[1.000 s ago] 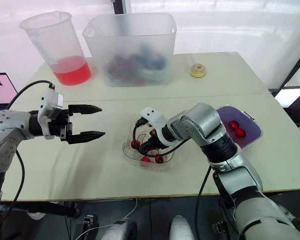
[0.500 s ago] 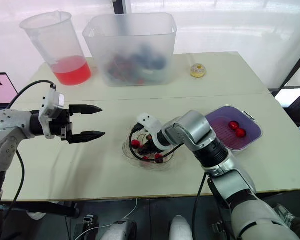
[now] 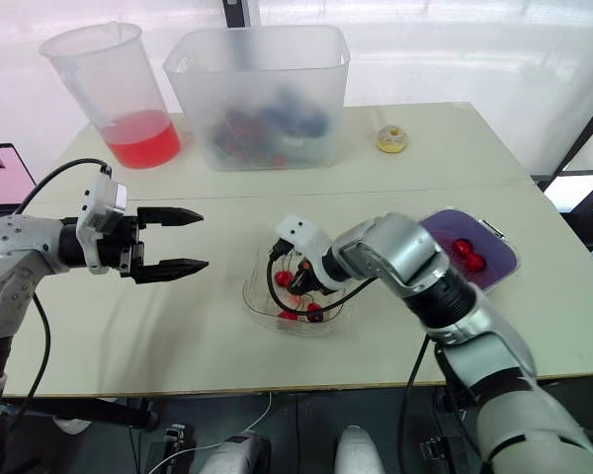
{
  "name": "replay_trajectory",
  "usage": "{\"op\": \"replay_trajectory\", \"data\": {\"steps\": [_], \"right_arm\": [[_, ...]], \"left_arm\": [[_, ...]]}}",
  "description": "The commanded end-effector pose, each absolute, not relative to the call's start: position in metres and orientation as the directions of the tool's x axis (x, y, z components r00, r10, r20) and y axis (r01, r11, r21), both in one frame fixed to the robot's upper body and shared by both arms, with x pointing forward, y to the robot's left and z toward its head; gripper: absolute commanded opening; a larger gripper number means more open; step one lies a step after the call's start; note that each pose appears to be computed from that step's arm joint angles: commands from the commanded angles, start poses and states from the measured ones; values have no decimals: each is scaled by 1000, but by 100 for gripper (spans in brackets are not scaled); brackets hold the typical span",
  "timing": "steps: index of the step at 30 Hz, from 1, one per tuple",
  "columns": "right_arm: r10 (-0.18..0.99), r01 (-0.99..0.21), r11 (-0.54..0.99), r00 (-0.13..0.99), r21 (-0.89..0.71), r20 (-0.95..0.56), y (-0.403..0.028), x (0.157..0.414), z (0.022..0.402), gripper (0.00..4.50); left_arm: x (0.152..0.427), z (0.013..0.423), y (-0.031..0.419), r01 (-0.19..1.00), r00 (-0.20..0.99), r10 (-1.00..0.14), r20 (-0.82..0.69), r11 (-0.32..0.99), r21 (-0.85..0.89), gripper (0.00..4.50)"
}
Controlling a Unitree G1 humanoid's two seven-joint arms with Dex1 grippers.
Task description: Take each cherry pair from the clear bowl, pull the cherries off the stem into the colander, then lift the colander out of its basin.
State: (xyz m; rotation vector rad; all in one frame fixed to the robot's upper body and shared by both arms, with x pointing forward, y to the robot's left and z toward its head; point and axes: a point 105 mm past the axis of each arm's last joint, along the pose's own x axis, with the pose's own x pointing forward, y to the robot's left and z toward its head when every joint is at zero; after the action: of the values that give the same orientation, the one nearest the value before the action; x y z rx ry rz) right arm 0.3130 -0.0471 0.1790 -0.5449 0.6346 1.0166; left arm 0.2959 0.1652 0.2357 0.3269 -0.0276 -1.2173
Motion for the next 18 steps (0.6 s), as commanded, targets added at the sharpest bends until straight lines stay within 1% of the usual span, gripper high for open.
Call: {"op": "replay_trajectory", "data": {"steps": [1, 3, 5, 7, 9, 10, 12, 15, 18], "right_arm": [[683, -918, 284, 395, -275, -615, -41, 301, 216, 55], [740, -910, 247, 399, -332, -542, -43, 297, 236, 55], [795, -852, 193, 426, -486, -431, -48, 293, 261, 55], [814, -814, 157, 427, -559, -393, -53, 290, 269, 55], [824, -726, 157, 470, -669, -317, -62, 294, 282, 55], [825, -690, 134, 476, -711, -306, -65, 292, 285, 55], [828, -655, 87, 466, -751, -311, -66, 289, 284, 55], [830, -620, 56, 465, -783, -309, -65, 288, 281, 55], [835, -616, 52, 458, -786, -304, -62, 286, 279, 55]], "left_arm": [[294, 260, 162, 914, 335, -942, -35, 315, 255, 450], [295, 271, 161, 920, 324, -945, 30, 323, 223, 450], [298, 283, 161, 926, 318, -943, 95, 330, 181, 450], [298, 289, 161, 935, 303, -944, 129, 321, 151, 450], [298, 302, 154, 955, 252, -948, 192, 276, 107, 450], [297, 306, 151, 965, 221, -952, 213, 245, 91, 450], [298, 311, 144, 976, 181, -958, 223, 202, 76, 450], [301, 310, 131, 986, 130, -973, 192, 148, 78, 450], [301, 304, 115, 992, 80, -986, 149, 93, 82, 450]]}}
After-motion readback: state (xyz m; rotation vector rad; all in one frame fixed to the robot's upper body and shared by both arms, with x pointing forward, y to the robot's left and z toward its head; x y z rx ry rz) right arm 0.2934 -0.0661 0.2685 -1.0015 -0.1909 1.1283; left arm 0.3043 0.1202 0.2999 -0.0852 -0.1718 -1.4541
